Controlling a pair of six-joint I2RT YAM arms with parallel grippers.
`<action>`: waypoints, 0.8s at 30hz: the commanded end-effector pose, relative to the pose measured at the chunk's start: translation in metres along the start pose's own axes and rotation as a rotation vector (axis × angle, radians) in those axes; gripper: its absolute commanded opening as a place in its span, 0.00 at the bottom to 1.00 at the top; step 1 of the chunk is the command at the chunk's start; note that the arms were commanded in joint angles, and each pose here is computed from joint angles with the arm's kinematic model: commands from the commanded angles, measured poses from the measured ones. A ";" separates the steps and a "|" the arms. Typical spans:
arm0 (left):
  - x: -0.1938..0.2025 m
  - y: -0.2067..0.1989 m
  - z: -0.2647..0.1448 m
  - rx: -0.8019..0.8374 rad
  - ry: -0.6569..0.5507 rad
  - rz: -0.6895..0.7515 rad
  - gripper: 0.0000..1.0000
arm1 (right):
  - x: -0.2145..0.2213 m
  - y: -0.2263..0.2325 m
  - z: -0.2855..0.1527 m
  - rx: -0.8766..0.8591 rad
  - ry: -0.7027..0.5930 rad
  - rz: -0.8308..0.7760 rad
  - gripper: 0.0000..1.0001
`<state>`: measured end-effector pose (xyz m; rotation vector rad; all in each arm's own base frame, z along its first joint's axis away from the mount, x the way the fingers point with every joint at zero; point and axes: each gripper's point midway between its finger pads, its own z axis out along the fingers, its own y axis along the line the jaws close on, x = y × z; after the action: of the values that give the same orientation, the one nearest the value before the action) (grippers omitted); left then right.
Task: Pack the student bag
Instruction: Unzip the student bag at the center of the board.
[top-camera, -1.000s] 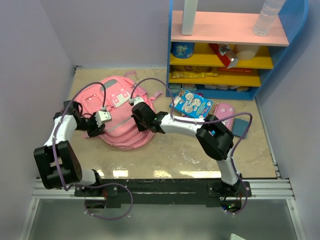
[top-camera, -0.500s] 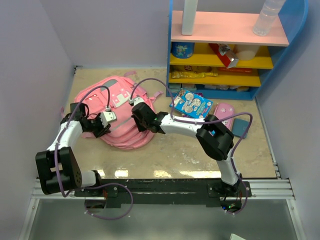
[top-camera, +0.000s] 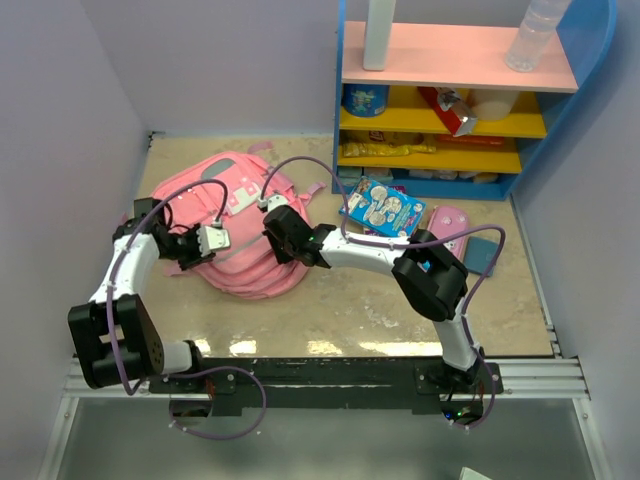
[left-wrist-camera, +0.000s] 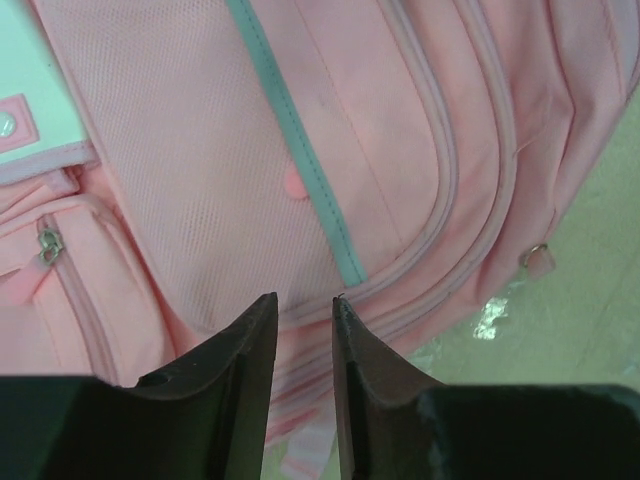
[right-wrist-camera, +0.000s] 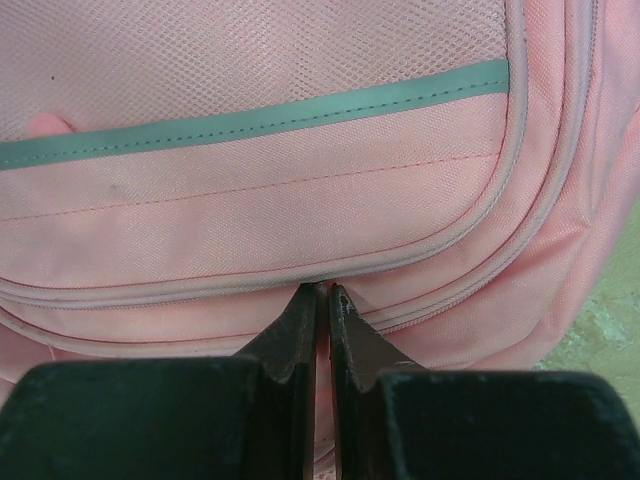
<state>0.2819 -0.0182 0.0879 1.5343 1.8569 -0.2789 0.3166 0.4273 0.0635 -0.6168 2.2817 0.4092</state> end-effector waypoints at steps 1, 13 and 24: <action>0.000 -0.015 -0.012 0.105 0.020 0.099 0.33 | -0.011 0.000 -0.009 0.000 -0.019 0.003 0.00; -0.005 -0.012 0.016 -0.005 -0.018 0.141 0.34 | -0.014 0.001 -0.011 -0.010 -0.019 0.002 0.00; -0.034 -0.001 0.032 -0.082 -0.135 0.103 0.33 | -0.016 0.020 -0.025 -0.079 -0.036 -0.012 0.00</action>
<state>0.2836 -0.0353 0.0738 1.5467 1.7875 -0.2083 0.3179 0.4236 0.0650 -0.6193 2.2818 0.4011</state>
